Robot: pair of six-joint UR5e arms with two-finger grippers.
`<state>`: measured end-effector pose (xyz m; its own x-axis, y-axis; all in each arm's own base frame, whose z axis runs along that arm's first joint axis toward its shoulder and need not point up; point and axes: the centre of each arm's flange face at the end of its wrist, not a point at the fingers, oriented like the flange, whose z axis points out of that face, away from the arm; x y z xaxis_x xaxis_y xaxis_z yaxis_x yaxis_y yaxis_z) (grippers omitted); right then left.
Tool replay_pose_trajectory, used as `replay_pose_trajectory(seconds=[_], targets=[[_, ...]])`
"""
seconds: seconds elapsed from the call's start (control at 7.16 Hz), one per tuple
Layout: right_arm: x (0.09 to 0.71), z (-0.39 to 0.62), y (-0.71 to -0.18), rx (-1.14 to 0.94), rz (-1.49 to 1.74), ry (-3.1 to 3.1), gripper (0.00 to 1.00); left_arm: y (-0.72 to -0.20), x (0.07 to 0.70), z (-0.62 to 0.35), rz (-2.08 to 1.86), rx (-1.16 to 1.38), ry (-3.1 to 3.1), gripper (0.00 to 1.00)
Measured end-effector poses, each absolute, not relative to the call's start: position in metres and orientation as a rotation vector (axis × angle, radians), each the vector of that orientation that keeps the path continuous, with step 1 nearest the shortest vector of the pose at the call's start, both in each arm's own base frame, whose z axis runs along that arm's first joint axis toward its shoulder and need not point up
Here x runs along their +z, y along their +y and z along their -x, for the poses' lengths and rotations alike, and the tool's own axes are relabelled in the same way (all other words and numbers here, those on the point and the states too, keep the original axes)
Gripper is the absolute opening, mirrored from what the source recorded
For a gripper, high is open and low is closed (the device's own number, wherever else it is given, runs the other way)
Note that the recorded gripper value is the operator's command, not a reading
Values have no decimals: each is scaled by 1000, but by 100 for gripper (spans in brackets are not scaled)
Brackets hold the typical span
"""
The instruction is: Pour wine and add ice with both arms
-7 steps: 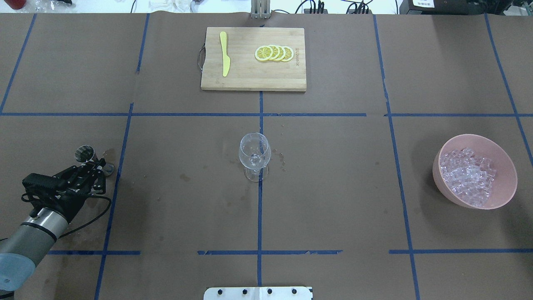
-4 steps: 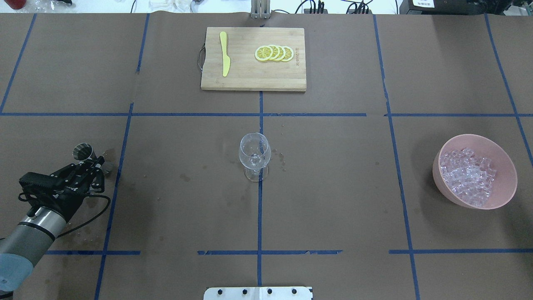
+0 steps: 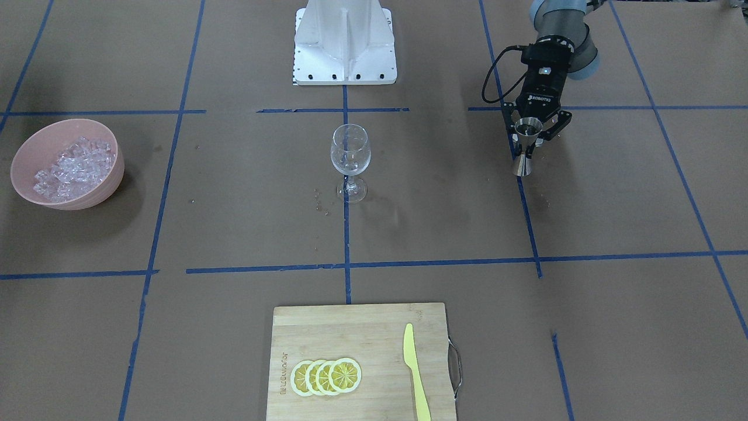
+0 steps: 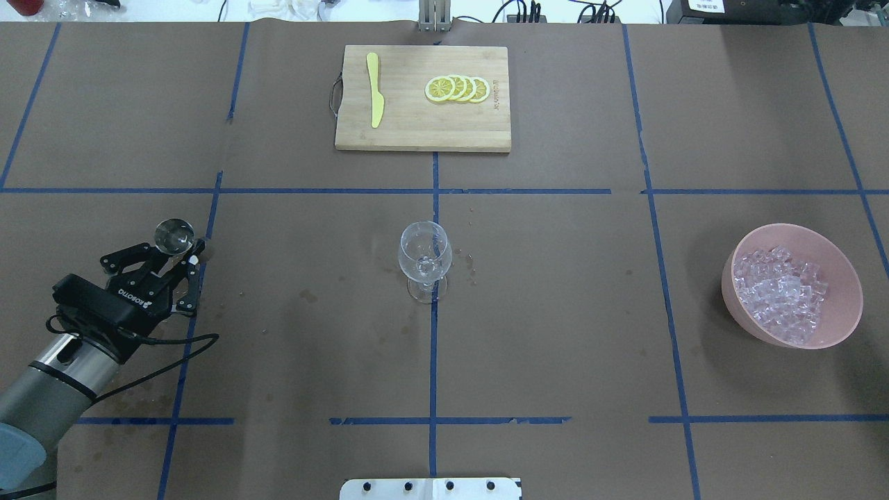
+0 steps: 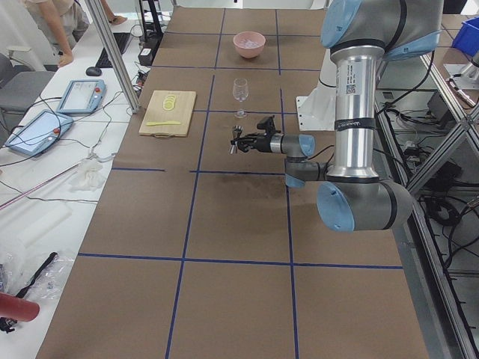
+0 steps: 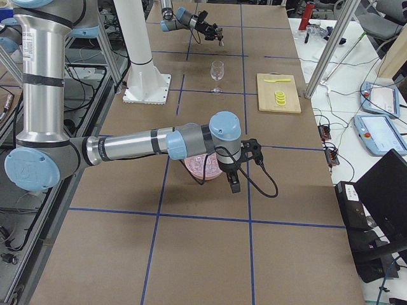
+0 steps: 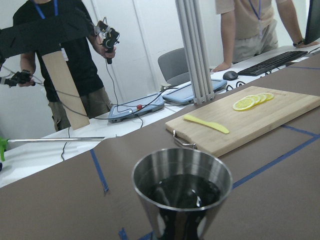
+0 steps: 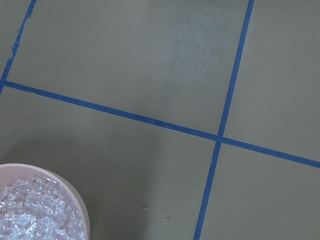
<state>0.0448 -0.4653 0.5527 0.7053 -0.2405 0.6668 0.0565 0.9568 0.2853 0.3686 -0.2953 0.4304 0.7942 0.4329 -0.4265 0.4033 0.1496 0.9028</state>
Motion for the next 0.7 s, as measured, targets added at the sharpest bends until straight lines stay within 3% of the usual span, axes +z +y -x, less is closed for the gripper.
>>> replay_pose_trajectory(seconds=[0.7], targets=[[554,-45,-465,-166,-250,-771,100,-310,342,-425,-1446,72,780,0]])
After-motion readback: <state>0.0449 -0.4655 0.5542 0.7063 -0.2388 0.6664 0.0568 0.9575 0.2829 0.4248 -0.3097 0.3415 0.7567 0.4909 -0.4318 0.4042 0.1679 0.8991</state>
